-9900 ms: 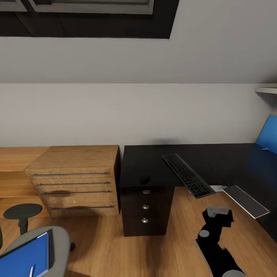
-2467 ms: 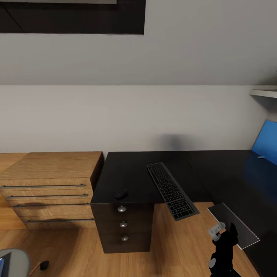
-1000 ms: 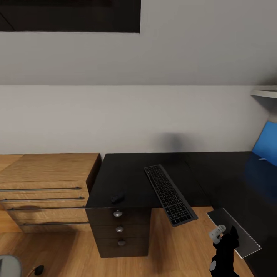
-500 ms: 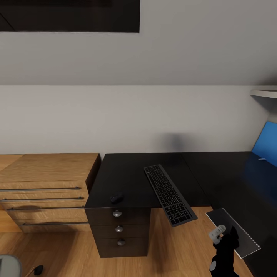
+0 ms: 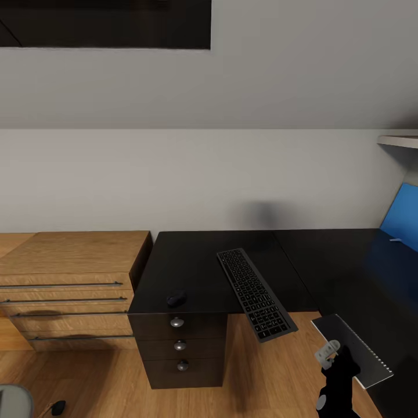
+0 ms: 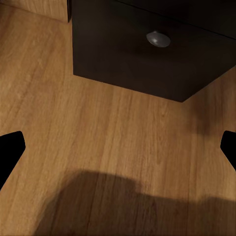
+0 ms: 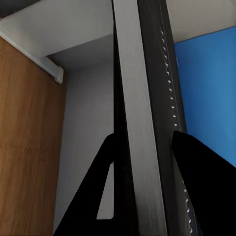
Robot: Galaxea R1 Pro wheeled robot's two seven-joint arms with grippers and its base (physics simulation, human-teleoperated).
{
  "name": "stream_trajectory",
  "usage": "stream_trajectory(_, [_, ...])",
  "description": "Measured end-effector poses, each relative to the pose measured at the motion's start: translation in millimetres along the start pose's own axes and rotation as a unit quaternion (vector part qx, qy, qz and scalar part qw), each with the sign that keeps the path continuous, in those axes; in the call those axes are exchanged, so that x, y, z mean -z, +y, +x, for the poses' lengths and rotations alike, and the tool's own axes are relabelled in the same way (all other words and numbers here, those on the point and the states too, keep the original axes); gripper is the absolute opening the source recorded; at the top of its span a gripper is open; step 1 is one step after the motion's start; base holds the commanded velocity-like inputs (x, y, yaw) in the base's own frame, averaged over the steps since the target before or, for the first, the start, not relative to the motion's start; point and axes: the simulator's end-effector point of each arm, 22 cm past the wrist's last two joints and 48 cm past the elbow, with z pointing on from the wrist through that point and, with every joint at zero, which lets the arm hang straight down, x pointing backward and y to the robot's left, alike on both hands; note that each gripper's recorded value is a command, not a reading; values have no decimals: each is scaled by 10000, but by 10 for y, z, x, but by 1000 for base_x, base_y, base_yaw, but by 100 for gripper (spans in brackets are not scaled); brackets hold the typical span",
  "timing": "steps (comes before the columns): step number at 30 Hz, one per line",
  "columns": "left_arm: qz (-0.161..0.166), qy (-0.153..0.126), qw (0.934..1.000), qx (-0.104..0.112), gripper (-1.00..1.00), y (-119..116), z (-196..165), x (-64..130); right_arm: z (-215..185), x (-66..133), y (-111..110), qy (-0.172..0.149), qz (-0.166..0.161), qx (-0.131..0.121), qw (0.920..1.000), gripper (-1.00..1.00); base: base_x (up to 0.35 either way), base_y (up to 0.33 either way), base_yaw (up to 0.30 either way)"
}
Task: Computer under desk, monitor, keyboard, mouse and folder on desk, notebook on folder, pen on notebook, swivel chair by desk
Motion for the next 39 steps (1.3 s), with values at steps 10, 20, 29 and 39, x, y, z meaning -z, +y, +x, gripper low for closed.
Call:
stream_trajectory(10, [0, 4, 10000, 0, 100, 1, 4, 2, -3, 2, -1, 6, 4, -17, 10000, -100, 0, 0, 0])
stream_trajectory(20, [-1, 9, 10000, 1, 100, 1, 5, 0, -9, 5, -3, 8, 15, -39, 10000, -100, 0, 0, 0])
stream_trajectory(29, [0, 4, 10000, 1, 100, -1, 3, 0, -30, 3, -26, -18, 59, -53, 10000, -100, 0, 0, 0])
stream_trajectory(39, [4, 9, 10000, 3, 100, -5, 5, 0, -69, 1, -73, -62, 154, -79, 9998, -100, 0, 0, 0])
